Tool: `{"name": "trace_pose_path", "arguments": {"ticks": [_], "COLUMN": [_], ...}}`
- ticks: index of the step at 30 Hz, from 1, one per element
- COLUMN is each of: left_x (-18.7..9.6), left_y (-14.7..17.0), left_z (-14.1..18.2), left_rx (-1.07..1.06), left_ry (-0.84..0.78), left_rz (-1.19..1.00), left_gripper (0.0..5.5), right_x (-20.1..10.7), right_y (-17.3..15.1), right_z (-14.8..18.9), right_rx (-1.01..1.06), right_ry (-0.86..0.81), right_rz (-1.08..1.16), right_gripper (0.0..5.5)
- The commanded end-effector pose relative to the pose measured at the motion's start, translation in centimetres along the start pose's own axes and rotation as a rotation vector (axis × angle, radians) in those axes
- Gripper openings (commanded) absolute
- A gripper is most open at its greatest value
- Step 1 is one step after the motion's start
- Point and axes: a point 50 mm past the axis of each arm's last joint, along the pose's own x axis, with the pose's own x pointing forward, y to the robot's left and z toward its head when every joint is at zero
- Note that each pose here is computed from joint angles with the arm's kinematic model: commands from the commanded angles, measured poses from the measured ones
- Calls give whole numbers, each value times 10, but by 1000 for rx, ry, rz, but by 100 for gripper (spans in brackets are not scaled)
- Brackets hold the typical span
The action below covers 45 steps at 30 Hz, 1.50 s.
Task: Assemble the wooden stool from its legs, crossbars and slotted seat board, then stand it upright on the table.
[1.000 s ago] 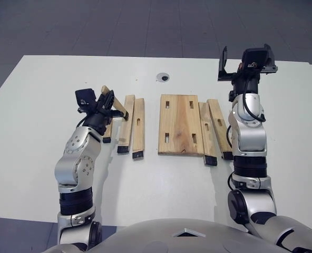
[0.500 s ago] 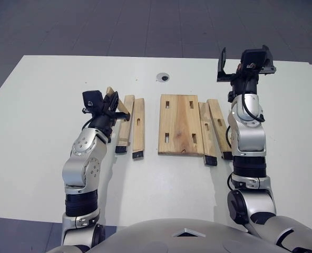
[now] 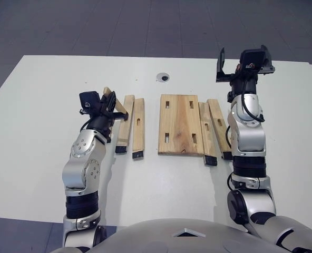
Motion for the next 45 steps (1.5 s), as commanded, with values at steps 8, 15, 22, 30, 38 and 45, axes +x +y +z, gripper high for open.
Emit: {"name": "trace_pose_path", "arguments": {"ticks": [8,15,22,30,38,45], "left_x": [-7,-11,-27,-38,-17,-4], "left_y": [8,9,12,26,9,-2], "left_z": [-28,-51,-72,-100,-87,-69], "left_rx": [30,150,245,287,259,177], "left_ry": [103,180,250,409,436,356], "left_rz": [45,53,45,55,-46,-90], "left_gripper": [42,42,42,42,42,42], "right_x": [3,4,4,3,6,8], "right_y": [3,12,12,14,16,18], "right_z": [4,9,11,12,15,16], "right_rx": [-12,-16,-20,-22,-22,-22], "right_ry": [-7,-25,-28,-25,-37,-46], "right_rz": [22,48,47,50,55,61], "right_gripper": [540,540,540,540,540,540]}}
